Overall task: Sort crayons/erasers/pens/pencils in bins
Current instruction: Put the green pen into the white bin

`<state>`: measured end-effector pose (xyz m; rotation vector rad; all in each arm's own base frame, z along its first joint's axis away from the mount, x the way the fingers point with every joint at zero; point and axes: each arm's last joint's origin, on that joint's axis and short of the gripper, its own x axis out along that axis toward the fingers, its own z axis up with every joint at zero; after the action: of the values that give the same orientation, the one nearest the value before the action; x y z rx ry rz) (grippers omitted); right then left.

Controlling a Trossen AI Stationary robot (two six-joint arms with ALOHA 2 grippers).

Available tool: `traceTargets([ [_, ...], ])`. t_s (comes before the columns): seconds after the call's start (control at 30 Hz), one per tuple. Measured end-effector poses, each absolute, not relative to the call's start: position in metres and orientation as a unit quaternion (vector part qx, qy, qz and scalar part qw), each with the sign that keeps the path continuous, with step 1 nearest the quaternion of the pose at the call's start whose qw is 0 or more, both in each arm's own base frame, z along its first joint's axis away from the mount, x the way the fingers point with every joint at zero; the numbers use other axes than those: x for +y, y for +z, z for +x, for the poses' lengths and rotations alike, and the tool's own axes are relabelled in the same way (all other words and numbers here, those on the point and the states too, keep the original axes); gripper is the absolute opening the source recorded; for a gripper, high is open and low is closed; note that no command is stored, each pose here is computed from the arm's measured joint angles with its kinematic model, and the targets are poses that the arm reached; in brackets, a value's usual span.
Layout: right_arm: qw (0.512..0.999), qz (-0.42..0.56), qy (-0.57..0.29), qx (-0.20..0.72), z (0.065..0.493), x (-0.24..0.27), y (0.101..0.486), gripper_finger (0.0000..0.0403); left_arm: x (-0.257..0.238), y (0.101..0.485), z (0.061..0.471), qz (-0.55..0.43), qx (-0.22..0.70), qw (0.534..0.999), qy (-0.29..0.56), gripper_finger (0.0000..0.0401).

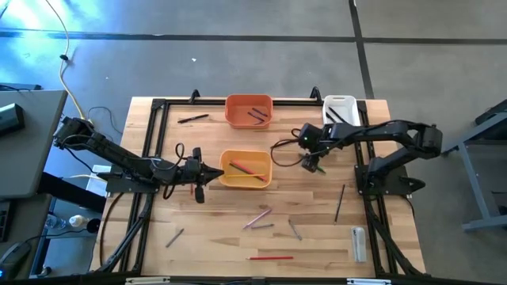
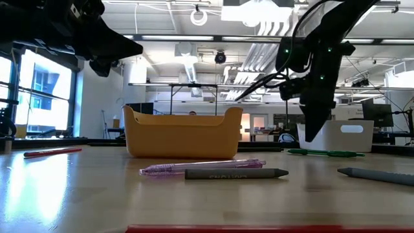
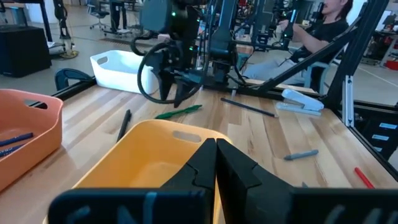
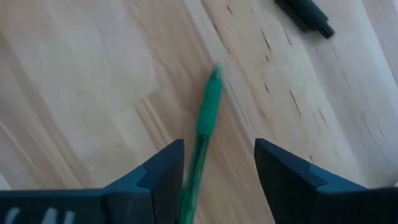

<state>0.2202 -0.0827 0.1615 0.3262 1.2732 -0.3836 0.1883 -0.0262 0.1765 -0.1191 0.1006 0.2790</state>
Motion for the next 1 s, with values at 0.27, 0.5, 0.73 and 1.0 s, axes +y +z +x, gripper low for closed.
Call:
traceTargets([
  [0.27, 0.756, 0.165, -0.185, 0.605, 0.224, -0.084, 0.148, 0.0143, -0.027, 0.177, 0.188, -0.061, 0.05, 0.987, 0.137, 0.0001],
  [0.5, 0.735, 0.173, -0.187, 0.628, 0.23, -0.087, 0.129, 0.0117, -0.026, 0.176, 0.188, -0.061, 0.051, 0.987, 0.137, 0.0],
  [0.73, 0.75, 0.153, -0.171, 0.62, 0.228, -0.088, 0.136, 0.0056, -0.026, 0.176, 0.188, -0.063, 0.051, 0.987, 0.138, 0.0],
  [1.0, 0.776, 0.161, -0.219, 0.569, 0.209, -0.106, 0.177, 0.0026, -0.026, 0.176, 0.188, -0.063, 0.051, 0.987, 0.138, 0.0],
])
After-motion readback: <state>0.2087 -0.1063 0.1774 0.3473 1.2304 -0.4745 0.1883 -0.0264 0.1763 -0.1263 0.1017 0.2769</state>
